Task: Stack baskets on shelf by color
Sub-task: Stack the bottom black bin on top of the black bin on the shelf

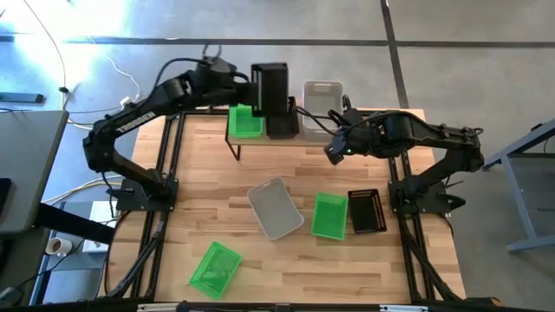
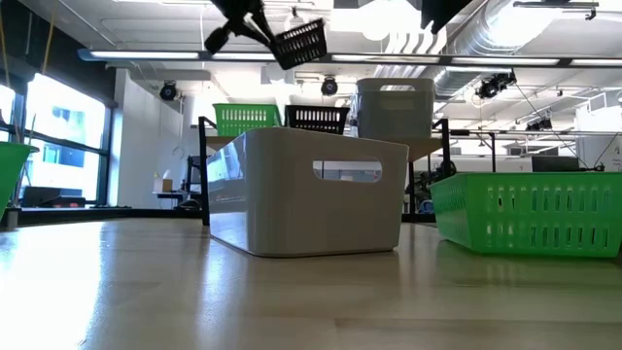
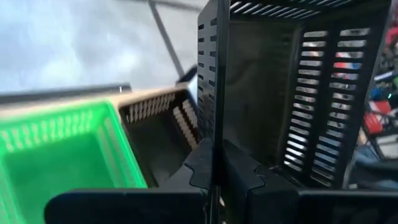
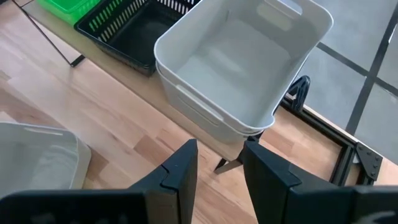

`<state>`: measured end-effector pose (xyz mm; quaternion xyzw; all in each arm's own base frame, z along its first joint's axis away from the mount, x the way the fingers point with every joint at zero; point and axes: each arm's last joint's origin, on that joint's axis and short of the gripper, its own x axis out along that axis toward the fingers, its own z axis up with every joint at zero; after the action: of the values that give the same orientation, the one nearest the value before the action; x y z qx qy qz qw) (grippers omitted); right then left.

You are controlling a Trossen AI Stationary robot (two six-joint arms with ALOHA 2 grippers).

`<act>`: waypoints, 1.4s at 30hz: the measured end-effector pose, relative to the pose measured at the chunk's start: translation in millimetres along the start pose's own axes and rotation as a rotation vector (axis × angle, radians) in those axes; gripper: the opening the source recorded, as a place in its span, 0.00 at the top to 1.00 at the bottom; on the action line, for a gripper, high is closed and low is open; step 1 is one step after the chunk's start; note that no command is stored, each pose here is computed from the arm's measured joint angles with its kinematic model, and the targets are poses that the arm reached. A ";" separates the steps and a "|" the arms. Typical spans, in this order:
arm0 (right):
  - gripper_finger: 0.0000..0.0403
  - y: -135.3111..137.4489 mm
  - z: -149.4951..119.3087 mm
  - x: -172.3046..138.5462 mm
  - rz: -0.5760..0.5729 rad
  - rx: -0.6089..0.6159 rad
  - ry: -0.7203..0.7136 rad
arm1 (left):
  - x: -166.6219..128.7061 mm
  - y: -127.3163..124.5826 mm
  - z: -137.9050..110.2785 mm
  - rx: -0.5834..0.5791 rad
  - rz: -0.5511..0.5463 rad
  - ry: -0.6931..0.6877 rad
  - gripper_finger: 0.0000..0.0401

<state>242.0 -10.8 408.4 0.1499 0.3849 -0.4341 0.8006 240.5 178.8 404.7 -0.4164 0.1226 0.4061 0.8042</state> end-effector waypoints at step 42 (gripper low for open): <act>0.72 -1.8 -2.1 0.0 -0.014 -0.026 0.020 | 79.9 5.4 -37.8 -0.127 0.232 0.139 0.94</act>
<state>239.5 -10.7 407.2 0.1411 0.3997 -0.4333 0.7953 292.9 195.5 335.2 -0.4766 0.1993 0.4733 0.7135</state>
